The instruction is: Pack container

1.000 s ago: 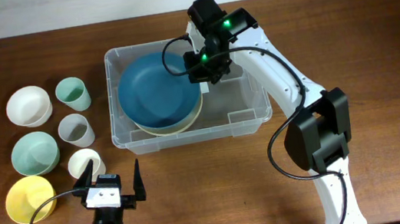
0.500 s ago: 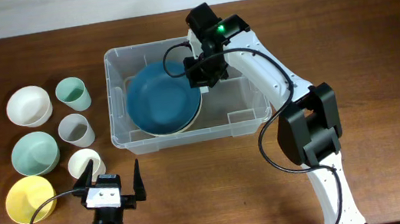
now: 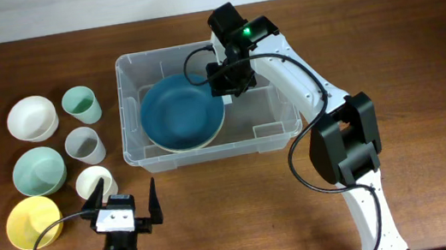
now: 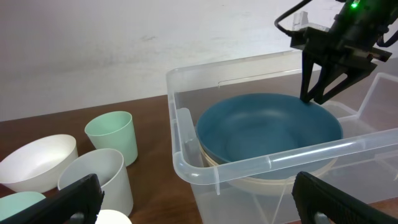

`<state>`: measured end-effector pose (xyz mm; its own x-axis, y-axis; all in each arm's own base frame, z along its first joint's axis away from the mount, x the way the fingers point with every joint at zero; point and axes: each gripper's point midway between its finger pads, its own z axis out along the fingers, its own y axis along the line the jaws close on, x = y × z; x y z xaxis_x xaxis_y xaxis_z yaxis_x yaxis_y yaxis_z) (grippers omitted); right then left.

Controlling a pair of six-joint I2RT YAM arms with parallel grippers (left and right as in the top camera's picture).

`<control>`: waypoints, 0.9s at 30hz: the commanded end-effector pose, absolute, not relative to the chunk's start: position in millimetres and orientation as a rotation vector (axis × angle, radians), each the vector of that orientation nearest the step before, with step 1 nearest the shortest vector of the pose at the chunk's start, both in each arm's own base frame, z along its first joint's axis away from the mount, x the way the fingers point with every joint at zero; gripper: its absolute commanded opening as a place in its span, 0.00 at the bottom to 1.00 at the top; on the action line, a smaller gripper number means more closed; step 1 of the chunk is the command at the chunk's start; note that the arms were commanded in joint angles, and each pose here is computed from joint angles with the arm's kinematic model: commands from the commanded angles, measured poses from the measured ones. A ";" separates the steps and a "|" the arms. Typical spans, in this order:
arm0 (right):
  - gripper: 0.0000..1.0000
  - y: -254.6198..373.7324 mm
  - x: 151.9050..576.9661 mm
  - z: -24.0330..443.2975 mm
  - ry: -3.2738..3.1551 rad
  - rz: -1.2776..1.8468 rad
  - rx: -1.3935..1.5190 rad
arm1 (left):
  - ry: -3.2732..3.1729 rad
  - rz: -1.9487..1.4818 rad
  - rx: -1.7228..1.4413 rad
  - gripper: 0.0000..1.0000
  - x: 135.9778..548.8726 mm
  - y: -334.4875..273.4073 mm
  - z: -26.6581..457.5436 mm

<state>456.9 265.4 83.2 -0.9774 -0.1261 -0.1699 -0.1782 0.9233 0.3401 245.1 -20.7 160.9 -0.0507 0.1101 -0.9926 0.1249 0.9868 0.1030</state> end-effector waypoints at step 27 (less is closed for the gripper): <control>0.99 102.8 432.3 371.8 2.432 0.191 0.066 | 1.630 -0.010 0.165 0.99 245.2 -18.3 159.2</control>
